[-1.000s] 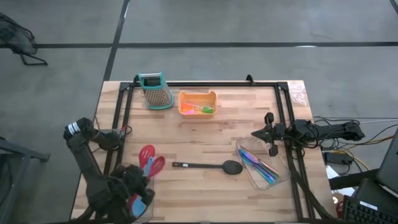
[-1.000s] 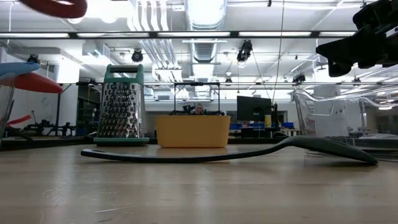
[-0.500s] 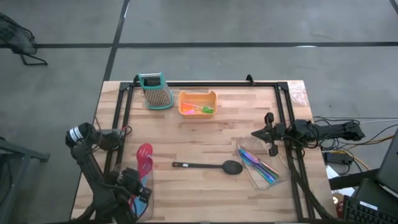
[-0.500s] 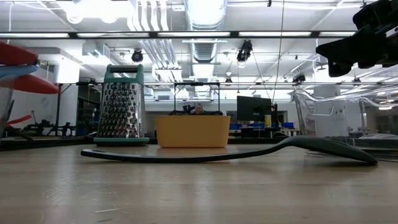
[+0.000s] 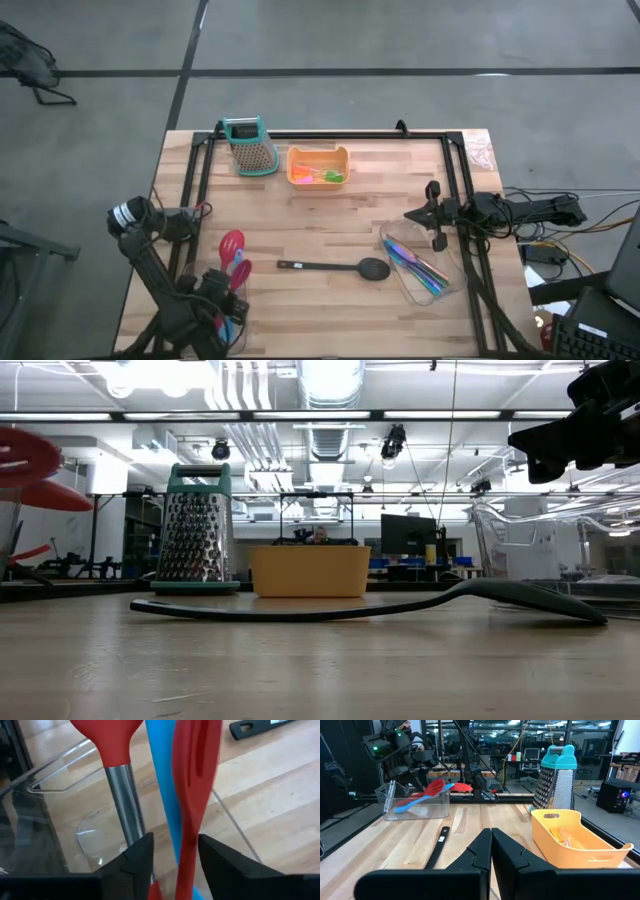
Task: Pick & Place Kitchen Items
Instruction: Put the black serving spoon into the bottom transparent bin
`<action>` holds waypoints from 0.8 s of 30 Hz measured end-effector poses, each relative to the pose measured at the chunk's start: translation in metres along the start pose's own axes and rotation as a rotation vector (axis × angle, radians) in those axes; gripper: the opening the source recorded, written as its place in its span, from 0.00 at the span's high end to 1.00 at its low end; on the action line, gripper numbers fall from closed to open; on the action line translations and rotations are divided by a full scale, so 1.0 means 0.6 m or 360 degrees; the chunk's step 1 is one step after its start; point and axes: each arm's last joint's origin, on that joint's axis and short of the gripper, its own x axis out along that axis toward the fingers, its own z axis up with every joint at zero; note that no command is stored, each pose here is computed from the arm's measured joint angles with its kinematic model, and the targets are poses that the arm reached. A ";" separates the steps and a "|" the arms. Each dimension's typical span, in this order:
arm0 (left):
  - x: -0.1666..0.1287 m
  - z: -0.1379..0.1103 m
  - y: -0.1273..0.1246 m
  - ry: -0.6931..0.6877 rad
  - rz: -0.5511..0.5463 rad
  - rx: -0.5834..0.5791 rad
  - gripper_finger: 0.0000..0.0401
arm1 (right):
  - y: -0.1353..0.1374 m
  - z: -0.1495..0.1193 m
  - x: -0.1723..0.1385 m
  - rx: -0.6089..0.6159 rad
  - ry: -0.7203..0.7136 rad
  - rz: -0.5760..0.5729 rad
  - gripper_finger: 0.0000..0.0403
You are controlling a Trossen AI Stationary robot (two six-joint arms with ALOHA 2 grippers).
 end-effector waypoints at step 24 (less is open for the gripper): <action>-0.098 0.107 -0.063 -0.1074 -0.0809 0.0218 0.58 | 0.000 0.000 0.000 0.0000 0.0001 -0.0001 0.98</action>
